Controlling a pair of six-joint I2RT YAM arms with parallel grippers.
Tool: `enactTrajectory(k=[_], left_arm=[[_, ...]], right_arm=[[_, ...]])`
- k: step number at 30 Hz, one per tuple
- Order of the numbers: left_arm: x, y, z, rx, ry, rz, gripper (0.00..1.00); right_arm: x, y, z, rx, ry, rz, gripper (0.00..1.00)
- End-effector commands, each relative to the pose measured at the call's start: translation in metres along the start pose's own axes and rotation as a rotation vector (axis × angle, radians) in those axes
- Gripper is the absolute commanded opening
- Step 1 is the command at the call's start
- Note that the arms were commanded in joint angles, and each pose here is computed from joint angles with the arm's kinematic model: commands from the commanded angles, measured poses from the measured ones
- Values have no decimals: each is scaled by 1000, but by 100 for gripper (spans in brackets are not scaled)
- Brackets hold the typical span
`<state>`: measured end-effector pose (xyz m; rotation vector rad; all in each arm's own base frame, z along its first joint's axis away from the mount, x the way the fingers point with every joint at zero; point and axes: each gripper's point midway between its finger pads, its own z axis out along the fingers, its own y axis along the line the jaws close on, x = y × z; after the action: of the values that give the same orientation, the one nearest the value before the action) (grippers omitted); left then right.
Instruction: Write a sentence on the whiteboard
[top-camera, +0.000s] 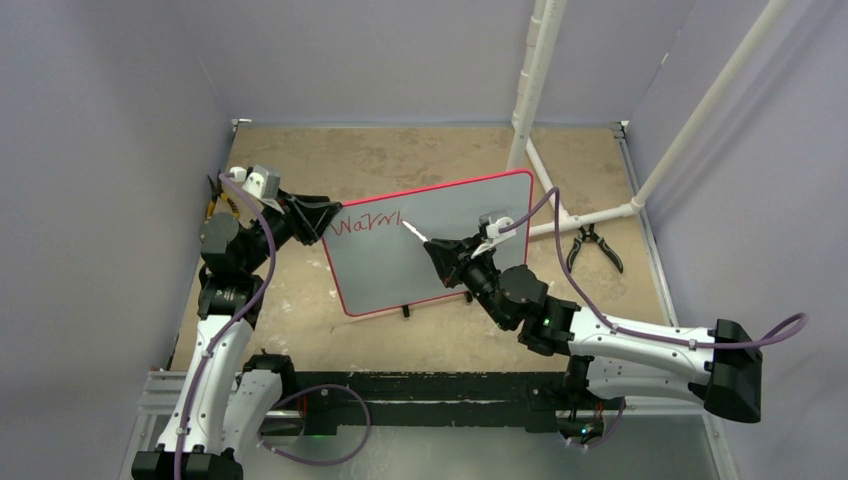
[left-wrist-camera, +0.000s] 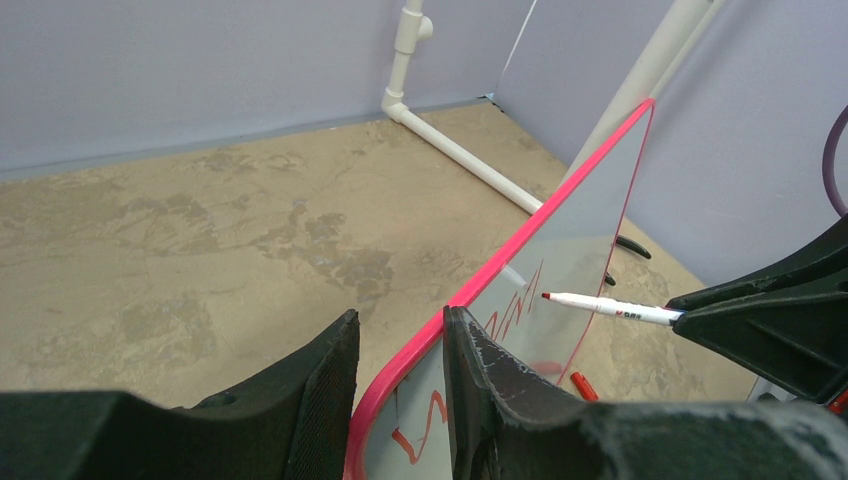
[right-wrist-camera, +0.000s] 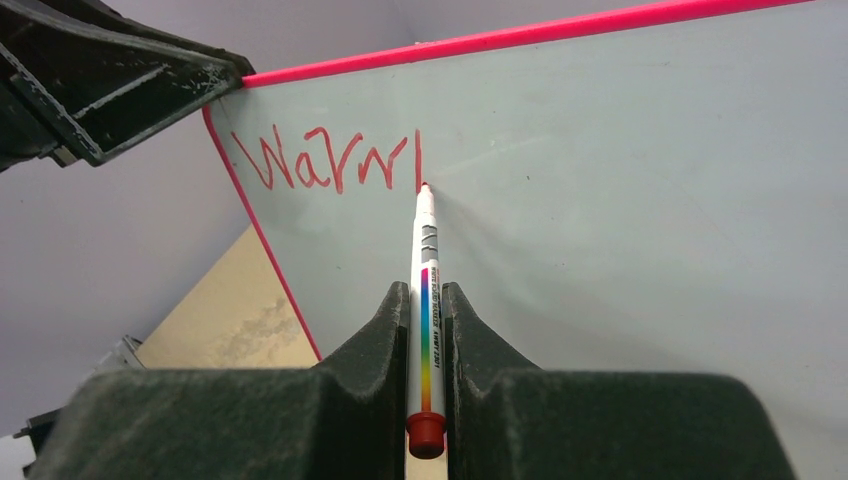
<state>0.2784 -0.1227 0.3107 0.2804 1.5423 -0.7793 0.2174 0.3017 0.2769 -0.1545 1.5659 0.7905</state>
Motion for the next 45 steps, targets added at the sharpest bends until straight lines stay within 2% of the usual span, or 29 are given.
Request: enactTrajectory(k=[1, 18, 24, 30, 45], left_arm=[[0, -3, 0, 22, 1, 23, 34], [0, -4, -1, 24, -2, 27, 34], [-1, -3, -1, 22, -2, 27, 35], [-1, -4, -1, 22, -3, 27, 35], [1, -3, -1, 23, 1, 25, 35]], right_arm=[[-24, 9, 6, -12, -64, 14, 0], [-36, -18, -3, 114, -101, 11, 0], [-40, -11, -3, 77, -109, 3, 0], [-55, 10, -5, -33, -145, 6, 0], [-46, 3, 10, 39, -141, -32, 0]])
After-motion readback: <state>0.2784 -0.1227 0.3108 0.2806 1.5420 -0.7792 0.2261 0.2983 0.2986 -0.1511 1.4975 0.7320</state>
